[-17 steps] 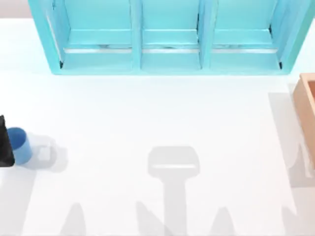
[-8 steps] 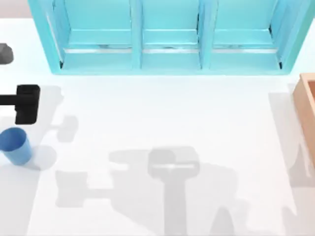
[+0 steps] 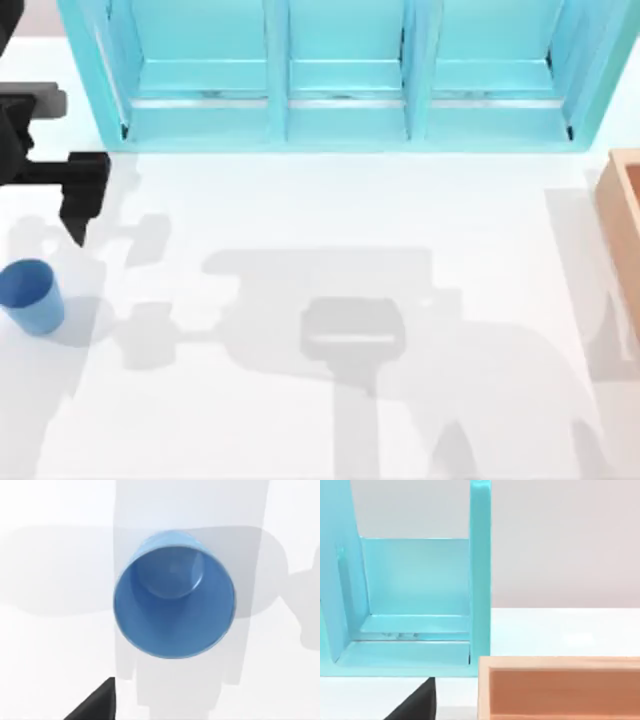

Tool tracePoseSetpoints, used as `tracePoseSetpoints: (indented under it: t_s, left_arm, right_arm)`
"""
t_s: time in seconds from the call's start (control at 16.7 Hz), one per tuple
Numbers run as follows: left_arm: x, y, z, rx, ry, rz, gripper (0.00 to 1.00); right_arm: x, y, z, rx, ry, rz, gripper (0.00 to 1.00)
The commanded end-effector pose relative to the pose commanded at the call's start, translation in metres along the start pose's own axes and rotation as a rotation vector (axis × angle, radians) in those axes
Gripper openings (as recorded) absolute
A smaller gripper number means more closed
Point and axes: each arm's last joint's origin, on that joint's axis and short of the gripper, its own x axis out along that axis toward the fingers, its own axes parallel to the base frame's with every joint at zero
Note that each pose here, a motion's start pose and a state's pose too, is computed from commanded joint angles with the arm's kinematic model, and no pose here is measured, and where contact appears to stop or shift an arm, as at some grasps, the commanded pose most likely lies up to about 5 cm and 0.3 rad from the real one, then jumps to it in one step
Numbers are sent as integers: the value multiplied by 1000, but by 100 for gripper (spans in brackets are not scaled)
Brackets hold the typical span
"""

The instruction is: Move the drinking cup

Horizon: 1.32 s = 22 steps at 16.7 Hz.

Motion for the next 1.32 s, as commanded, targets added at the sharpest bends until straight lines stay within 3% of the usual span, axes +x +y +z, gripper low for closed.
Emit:
tracePoseSetpoints:
  t_s: [0.42, 0.96, 1.26, 1.32]
  left_arm:
    - [5, 1, 0, -2, 3, 0, 100]
    - [96, 0, 1, 0, -2, 0, 100]
    - [100, 0, 0, 0, 1, 0, 100]
    - [100, 0, 0, 0, 1, 0, 92]
  right_arm:
    - [0, 0, 0, 0, 0, 0, 100]
    - [0, 0, 0, 0, 0, 0, 100]
    - [0, 0, 0, 0, 0, 0, 100]
    - [0, 0, 0, 0, 0, 0, 100]
